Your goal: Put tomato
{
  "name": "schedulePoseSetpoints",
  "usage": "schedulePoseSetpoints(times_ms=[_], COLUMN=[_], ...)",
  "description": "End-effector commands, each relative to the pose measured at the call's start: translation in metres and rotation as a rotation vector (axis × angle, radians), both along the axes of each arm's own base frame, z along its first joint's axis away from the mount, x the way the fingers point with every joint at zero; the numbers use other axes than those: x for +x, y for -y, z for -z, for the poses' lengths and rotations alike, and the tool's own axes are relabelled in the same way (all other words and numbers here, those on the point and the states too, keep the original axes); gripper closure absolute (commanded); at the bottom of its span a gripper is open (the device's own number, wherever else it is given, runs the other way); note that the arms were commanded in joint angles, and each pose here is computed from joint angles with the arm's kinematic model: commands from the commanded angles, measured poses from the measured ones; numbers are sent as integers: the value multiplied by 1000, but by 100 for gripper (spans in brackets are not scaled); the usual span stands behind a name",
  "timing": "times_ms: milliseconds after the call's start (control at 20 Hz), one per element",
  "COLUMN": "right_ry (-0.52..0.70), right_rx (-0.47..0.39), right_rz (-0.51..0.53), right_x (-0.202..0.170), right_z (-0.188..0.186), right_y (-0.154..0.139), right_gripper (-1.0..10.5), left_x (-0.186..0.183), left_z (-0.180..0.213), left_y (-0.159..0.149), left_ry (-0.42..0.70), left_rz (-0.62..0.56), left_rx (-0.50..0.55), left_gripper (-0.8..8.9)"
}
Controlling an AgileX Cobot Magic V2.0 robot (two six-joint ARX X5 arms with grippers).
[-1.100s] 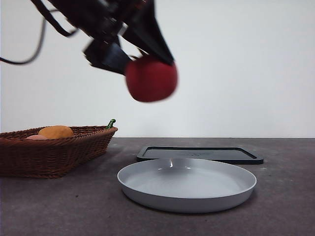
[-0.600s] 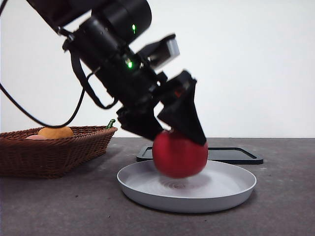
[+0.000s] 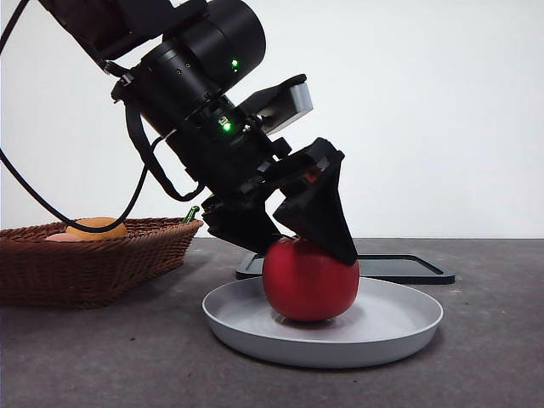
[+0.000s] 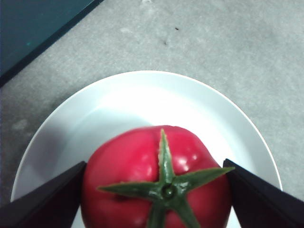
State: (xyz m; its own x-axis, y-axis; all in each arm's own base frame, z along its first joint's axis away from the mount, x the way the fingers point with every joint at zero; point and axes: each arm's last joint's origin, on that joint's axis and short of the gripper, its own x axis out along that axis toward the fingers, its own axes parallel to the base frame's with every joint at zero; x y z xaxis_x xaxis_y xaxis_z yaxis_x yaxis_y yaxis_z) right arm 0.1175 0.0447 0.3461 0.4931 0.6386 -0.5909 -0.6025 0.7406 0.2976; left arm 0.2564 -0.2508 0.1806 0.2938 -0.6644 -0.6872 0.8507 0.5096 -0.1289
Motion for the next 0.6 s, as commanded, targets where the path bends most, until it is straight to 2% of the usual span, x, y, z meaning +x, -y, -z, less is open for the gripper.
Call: schedulePoseSetpoints(times_ms=[50, 150, 300, 600], right_ry=[23, 23, 23, 23], right_rx=[4, 4, 4, 4], right_rz=[-9, -9, -9, -9], right_x=[1, 1, 1, 1], right_z=[-5, -5, -5, -5], right_y=[-1, -1, -1, -1], right_gripper=[514, 514, 514, 514], left_x=[1, 1, 0, 2], left_z=[2, 2, -1, -31], left_y=[7, 7, 6, -1], left_ry=[-1, -11, -5, 44], left_rz=[9, -1, -1, -21], left_rx=[-2, -7, -12, -60], left_gripper=[344, 337, 275, 278])
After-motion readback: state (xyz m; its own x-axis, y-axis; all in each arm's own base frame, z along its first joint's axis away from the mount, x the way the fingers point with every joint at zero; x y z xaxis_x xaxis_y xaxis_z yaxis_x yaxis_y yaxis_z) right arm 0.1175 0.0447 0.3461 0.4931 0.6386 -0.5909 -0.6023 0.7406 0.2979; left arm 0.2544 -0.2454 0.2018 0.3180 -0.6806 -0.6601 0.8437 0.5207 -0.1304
